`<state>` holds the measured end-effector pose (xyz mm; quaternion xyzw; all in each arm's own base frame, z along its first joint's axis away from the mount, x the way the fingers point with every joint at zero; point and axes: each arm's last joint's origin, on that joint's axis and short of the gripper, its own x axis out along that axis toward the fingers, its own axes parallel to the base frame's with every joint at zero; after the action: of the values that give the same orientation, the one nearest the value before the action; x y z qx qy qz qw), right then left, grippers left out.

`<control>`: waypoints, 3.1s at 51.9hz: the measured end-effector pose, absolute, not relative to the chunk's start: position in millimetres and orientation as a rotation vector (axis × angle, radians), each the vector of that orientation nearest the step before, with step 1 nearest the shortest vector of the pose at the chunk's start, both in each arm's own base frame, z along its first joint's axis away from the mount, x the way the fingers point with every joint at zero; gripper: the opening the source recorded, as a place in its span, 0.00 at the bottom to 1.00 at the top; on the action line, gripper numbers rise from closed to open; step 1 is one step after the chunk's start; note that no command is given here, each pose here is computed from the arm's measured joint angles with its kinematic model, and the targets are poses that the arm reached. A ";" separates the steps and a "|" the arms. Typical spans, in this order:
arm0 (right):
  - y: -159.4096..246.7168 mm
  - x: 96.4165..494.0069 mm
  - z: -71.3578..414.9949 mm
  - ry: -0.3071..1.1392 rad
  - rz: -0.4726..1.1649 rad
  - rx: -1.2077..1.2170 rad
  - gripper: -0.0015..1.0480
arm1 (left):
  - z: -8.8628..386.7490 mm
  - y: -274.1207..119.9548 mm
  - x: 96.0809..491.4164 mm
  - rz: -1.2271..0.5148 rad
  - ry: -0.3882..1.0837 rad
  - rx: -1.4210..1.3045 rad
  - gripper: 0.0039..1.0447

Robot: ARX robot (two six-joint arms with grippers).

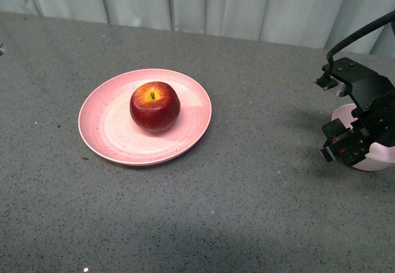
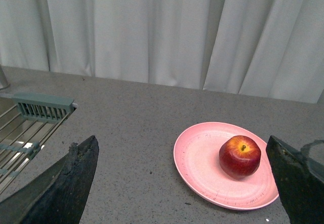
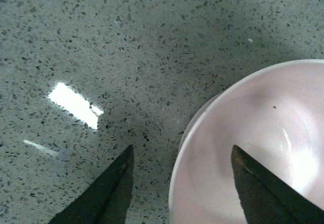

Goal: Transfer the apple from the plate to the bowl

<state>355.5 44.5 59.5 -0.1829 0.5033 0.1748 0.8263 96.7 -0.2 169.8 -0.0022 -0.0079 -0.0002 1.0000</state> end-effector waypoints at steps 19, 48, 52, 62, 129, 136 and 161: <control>43.0 355.0 58.1 1.104 0.338 -0.432 0.01 | 169.8 -0.2 96.7 -0.001 -0.016 -0.004 0.94; 103.3 354.4 109.5 0.919 0.569 -0.483 0.01 | 169.8 -0.2 96.7 -0.001 -0.016 -0.004 0.94; 126.0 353.0 109.3 0.913 0.634 -0.498 0.01 | 169.8 -0.2 96.7 -0.001 -0.016 -0.004 0.94; 167.8 357.9 95.7 0.934 0.719 -0.473 0.01 | 169.8 -0.2 96.7 0.000 -0.016 -0.004 0.94; 76.3 325.0 129.0 0.631 0.178 -0.163 0.91 | 169.8 -0.2 96.7 -0.001 -0.016 -0.004 0.94; 59.1 303.8 124.2 0.272 0.015 -0.083 0.72 | 169.9 -0.2 96.7 -0.002 -0.017 -0.004 0.94; 17.7 207.7 161.5 0.013 0.003 -0.015 0.01 | 169.8 -0.2 96.7 0.000 -0.016 -0.004 0.94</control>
<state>207.7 17.7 161.5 -0.0074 0.0064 0.0014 1.0000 96.7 -0.2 169.8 -0.0022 -0.0081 0.0000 1.0000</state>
